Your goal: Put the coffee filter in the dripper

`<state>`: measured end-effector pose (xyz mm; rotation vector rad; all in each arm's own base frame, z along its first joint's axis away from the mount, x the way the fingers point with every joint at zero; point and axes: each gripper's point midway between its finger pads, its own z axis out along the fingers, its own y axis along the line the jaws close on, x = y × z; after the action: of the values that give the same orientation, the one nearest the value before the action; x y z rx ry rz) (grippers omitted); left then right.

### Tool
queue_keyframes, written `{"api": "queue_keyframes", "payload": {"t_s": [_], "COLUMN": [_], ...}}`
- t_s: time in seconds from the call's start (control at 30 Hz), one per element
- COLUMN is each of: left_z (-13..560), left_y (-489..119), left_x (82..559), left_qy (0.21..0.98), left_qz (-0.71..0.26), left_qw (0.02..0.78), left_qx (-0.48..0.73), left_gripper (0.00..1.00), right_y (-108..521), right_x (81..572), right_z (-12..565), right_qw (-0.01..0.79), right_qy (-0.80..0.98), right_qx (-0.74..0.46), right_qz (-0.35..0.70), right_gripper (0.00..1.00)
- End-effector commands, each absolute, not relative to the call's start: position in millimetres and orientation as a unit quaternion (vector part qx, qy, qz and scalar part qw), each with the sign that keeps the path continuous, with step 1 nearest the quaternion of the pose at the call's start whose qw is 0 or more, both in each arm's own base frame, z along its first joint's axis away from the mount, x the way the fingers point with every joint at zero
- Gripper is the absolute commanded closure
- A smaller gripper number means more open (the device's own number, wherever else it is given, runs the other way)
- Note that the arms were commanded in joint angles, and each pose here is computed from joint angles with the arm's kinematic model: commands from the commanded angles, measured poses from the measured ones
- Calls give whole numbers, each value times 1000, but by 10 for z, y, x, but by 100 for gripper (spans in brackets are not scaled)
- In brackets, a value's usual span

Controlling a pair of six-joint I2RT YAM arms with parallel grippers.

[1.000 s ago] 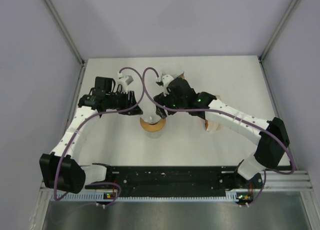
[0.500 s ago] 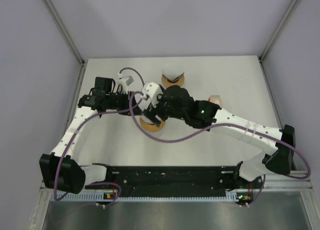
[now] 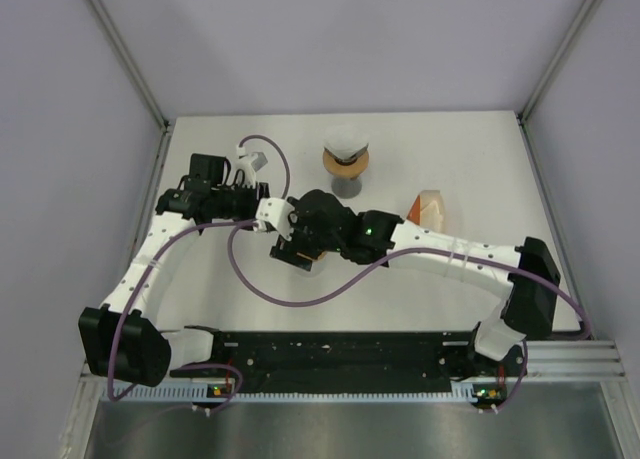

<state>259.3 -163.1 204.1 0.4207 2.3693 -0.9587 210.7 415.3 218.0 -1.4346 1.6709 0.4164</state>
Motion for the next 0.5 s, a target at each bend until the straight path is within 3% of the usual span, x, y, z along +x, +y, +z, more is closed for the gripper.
{"api": "queue_keyframes", "payload": {"t_s": [0.0,0.17,0.47], "left_z": [2242,2259,2267], "left_y": [-1651,-1652,-1647], "left_x": [2620,2631,2645], "left_qy": [865,865,866], "left_qz": [-361,-360,-358], "left_qw": [301,302,304], "left_qx": [175,174,172], "left_gripper": [58,58,58], "right_y": [4301,4335,4336], "right_x": [2027,2048,2054], "right_z": [2335,2157,2108], "right_qw": [445,430,425], "right_qy": [645,644,639], "right_qx": [-591,-606,-617], "right_qz": [193,180,171], "right_gripper": [31,41,73]}}
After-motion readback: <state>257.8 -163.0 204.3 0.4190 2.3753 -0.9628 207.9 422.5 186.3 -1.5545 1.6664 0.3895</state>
